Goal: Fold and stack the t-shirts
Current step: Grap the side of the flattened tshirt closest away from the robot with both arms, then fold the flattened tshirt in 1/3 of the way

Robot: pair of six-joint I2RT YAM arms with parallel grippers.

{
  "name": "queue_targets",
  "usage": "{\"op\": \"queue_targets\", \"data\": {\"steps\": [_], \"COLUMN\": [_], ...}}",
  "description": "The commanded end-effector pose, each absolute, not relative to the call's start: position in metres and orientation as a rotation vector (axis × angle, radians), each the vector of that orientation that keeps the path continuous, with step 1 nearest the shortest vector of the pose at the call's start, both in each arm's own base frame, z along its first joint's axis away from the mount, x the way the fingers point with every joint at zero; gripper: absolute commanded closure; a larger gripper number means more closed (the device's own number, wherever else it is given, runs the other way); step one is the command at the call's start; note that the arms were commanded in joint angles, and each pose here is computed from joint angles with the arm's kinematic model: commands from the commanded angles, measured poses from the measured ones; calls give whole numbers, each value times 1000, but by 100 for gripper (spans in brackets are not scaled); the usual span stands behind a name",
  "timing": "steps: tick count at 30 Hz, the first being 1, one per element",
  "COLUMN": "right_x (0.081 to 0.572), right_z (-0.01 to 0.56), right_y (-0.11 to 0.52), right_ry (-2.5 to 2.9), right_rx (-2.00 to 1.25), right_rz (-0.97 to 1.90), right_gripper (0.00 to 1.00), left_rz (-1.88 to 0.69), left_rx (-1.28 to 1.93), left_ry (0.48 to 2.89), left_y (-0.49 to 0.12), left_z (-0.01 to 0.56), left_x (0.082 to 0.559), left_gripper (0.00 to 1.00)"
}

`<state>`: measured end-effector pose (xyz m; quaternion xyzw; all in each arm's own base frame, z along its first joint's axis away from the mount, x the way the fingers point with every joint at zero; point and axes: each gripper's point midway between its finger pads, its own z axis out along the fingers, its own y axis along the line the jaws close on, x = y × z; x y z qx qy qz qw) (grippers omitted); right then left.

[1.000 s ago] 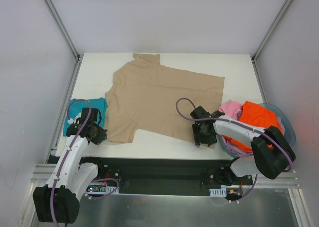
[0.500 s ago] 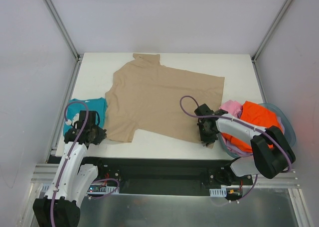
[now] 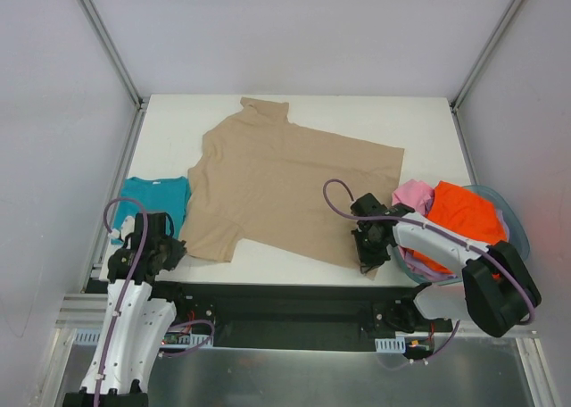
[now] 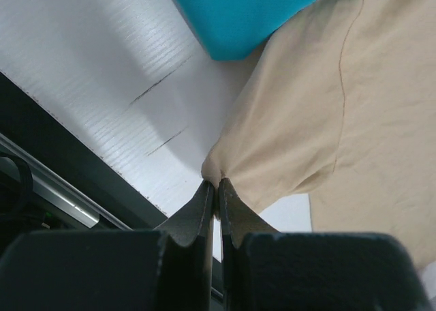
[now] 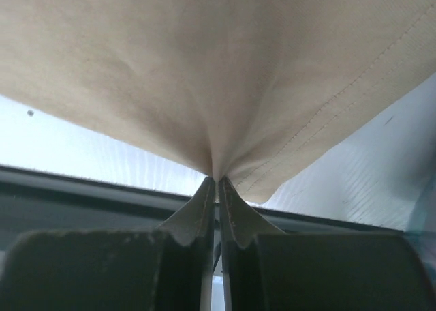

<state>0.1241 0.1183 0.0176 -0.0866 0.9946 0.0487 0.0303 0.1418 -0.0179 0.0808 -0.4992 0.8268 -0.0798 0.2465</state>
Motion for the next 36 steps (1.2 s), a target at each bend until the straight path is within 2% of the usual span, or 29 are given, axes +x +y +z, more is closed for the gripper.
{"op": "queue_targets", "data": {"steps": [1, 5, 15, 21, 36], "right_x": [110, 126, 165, 189, 251], "right_z": [34, 51, 88, 100, 112], "right_y": [121, 122, 116, 110, 97], "right_ry": [3082, 3028, 2948, 2938, 2929], "right_rx": [-318, -361, -367, -297, -161], "right_rz": [225, 199, 215, 236, 197], "right_gripper": [94, 94, 94, 94, 93], "left_rz": [-240, -332, -548, -567, -586], "left_rx": [-1366, -1305, -1091, -985, -835], "left_ry": [2217, 2234, 2169, 2170, 2248], "left_y": [-18, -30, -54, -67, -94], "left_z": [96, 112, 169, 192, 199], "left_x": [138, 157, 250, 308, 448], "left_gripper": [100, 100, 100, 100, 100]}}
